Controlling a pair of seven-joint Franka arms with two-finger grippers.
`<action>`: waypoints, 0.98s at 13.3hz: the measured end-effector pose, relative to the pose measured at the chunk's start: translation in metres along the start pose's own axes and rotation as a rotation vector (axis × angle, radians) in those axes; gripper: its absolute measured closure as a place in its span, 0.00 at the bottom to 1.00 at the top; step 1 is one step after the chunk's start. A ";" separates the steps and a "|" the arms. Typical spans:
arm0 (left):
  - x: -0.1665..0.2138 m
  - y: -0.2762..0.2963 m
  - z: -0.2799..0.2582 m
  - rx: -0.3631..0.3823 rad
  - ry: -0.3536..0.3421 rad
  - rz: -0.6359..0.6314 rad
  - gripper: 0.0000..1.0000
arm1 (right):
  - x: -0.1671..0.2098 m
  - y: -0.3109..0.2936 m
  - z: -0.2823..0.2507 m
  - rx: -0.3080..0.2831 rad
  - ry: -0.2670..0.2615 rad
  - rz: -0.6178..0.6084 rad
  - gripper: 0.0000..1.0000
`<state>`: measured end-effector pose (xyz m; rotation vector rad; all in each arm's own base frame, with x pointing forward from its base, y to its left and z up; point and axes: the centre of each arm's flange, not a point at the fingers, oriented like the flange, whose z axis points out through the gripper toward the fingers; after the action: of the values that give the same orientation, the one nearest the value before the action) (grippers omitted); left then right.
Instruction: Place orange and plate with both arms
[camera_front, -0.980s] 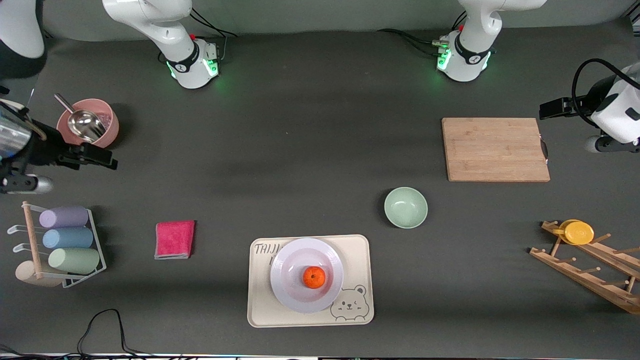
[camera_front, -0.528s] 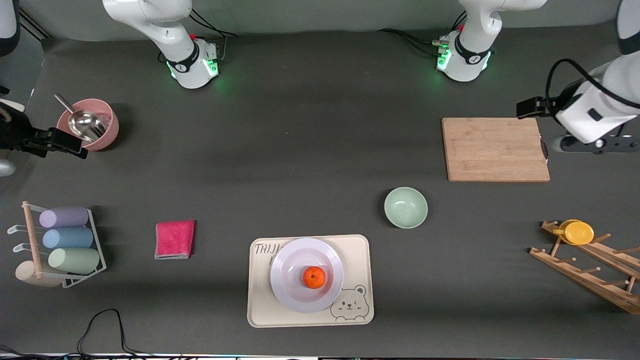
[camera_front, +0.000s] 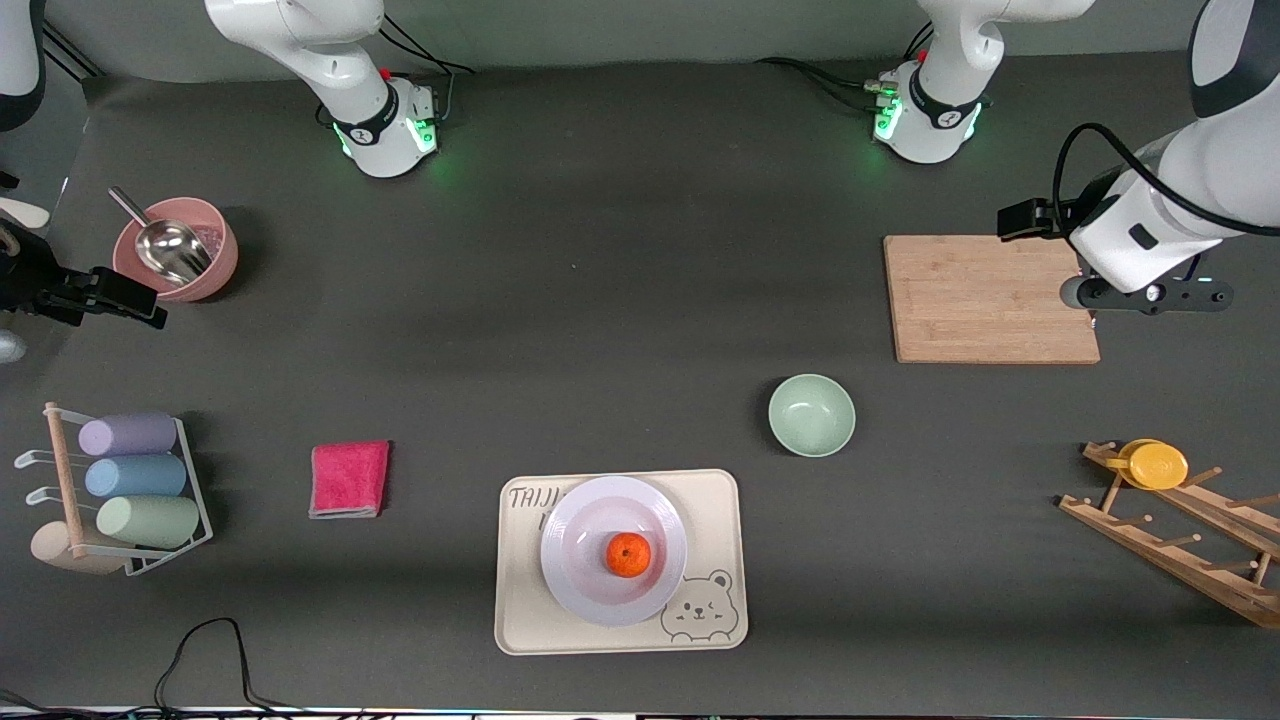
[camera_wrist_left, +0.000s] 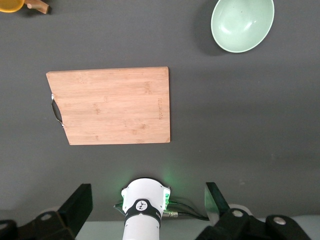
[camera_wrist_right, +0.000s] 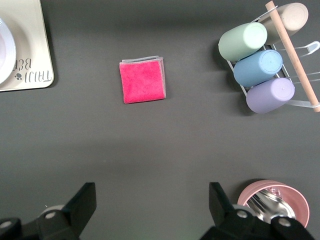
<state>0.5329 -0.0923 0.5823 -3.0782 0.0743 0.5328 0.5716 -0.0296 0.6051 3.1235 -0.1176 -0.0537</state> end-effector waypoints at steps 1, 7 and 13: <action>0.001 0.003 -0.001 0.000 0.016 0.002 0.00 | 0.000 0.000 0.000 0.000 0.001 0.000 0.00; -0.036 -0.034 -0.013 0.002 0.167 -0.072 0.00 | 0.000 -0.002 0.000 -0.001 0.000 -0.003 0.00; -0.069 -0.079 -0.021 -0.001 0.210 -0.157 0.00 | 0.000 -0.002 0.000 -0.001 0.000 -0.004 0.00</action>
<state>0.4794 -0.0110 0.6259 -3.0938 -0.1632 0.2025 0.5717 -0.0277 0.6049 3.1231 -0.1119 -0.0544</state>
